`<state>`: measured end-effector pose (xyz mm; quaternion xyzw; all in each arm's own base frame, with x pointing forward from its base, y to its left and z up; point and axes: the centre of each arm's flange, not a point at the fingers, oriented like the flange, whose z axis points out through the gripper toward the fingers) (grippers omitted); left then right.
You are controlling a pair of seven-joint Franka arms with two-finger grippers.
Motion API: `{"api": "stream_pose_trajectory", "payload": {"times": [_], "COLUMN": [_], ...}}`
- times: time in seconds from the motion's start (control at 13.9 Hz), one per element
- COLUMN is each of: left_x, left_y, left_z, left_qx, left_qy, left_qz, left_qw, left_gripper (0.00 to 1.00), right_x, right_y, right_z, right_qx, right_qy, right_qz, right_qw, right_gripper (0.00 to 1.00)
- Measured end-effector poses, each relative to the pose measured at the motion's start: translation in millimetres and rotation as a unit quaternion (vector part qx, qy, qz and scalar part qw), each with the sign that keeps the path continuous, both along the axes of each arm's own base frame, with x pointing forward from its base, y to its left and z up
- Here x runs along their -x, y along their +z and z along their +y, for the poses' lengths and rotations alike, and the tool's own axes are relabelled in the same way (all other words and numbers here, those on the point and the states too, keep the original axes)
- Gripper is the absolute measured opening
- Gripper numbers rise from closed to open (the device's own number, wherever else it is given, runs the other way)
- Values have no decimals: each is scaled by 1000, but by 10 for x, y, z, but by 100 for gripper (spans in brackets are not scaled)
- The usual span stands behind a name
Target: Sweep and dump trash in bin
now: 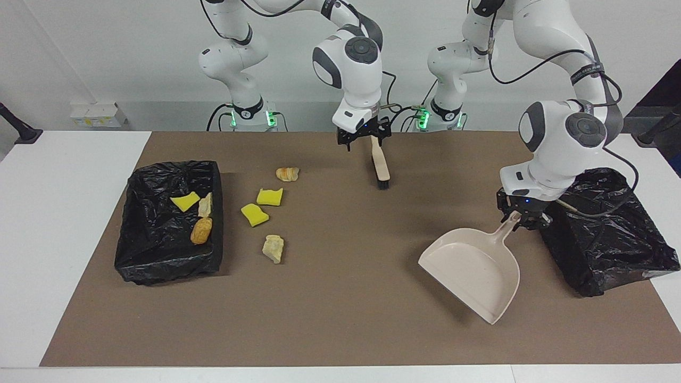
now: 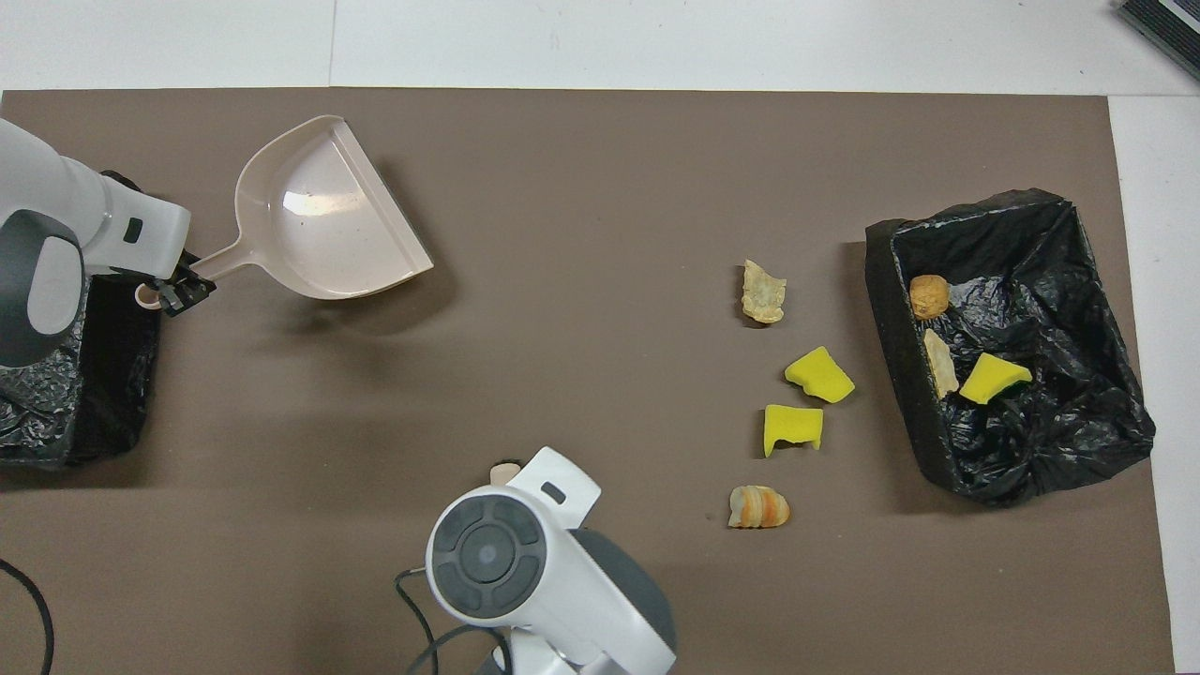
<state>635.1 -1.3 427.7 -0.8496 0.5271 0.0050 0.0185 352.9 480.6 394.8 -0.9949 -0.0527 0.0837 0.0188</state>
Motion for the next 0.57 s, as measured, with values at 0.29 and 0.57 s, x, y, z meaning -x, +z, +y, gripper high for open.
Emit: {"api": "stream_pose_trajectory", "payload": {"times": [0.29, 0.57], "left_x": [18, 58], "left_y": [-111, -203], "left_z": [-38, -50], "left_qx": [1, 0], "left_qy": [-41, -47], "left_qz": [12, 22], "left_qw": [999, 999], "left_gripper": [31, 31], "right_x": [284, 370], "right_y": [-434, -494], "right_z": [96, 37], "right_qx": [21, 14], "right_qy": [-6, -31], "right_qz": [12, 29], "right_qw": [1000, 999], "right_gripper": [100, 63]}}
